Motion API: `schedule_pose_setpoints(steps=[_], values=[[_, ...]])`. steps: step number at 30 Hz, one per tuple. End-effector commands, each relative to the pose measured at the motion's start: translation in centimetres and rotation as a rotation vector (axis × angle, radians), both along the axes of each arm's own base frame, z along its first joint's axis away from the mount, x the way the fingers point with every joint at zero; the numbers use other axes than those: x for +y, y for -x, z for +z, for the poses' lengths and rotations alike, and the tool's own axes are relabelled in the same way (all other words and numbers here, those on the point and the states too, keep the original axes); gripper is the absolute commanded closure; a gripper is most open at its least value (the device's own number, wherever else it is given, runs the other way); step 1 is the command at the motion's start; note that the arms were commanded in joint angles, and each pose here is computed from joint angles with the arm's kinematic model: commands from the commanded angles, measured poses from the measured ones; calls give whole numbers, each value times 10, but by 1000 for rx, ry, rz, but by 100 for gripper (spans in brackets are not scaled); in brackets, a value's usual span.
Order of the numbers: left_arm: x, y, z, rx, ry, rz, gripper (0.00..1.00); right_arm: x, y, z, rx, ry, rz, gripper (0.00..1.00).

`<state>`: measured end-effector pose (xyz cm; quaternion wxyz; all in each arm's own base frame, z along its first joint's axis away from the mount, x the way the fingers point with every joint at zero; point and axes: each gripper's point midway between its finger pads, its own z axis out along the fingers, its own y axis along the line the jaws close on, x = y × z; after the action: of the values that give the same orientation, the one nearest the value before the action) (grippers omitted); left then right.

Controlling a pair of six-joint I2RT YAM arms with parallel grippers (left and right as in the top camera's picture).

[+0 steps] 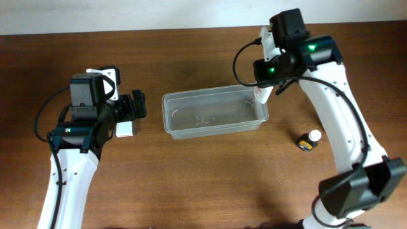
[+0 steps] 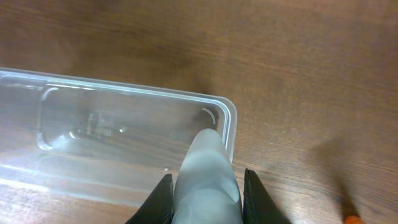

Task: Pack container
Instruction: 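Carry the dropper bottle into the container's right end and release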

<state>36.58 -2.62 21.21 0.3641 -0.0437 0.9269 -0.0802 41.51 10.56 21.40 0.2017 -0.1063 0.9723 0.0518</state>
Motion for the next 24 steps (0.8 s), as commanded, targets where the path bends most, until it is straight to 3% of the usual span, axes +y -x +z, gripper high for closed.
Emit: schedule_pose_setpoints(steps=[1, 8, 24], values=[[5, -4, 7, -17, -7, 25, 0, 5, -6, -26, 44, 7, -2, 82], [5, -4, 7, -17, -7, 25, 1, 8, -21, -66, 105, 16, -16, 88], [5, -5, 7, -17, -7, 25, 0, 14, -43, -103, 115, 9, -32, 85]])
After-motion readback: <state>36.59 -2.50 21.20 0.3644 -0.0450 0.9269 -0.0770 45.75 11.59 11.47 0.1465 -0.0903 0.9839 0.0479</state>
